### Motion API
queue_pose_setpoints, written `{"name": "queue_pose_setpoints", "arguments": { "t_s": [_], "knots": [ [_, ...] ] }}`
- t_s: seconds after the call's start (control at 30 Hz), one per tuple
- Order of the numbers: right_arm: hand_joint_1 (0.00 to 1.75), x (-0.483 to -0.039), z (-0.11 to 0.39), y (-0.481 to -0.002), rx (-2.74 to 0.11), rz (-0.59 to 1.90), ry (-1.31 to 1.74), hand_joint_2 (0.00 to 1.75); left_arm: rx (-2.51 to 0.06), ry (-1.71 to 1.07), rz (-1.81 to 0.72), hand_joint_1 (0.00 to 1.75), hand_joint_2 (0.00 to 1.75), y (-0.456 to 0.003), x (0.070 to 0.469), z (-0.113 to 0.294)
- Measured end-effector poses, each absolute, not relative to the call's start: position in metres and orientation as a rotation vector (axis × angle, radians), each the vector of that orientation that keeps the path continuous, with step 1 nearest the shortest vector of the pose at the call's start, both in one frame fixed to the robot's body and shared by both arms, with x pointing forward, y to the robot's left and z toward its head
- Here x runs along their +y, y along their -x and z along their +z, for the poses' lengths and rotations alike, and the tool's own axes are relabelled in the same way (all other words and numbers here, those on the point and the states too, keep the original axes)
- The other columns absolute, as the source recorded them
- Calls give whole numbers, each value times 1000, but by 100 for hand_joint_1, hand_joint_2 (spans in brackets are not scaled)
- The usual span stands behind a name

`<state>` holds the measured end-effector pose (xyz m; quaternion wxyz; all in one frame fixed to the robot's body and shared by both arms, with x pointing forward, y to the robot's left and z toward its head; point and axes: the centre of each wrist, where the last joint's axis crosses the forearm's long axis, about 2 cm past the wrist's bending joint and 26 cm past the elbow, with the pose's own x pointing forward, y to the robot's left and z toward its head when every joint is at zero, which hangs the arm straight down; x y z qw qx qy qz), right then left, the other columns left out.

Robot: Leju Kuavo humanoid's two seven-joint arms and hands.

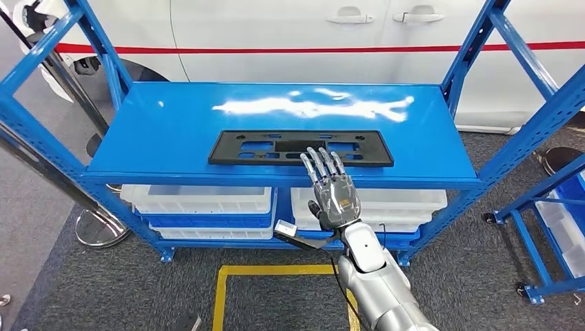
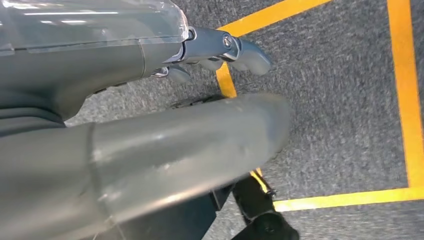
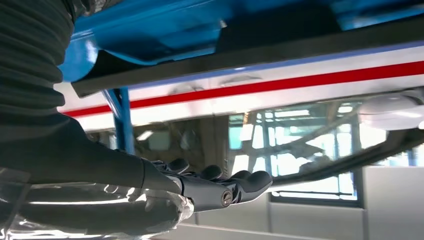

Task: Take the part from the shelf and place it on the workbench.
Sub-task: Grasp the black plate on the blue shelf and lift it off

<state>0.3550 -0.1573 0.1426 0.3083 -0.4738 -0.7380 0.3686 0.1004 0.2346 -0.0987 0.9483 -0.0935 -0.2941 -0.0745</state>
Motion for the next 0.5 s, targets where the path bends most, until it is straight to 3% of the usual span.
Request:
{"name": "queue_pose_setpoints", "arguments": {
  "t_s": [0.5],
  "knots": [
    [0,-154,145,-355,-1959,974,1254,175,-602,184,-143,0,0,-101,235,-99]
  ]
}}
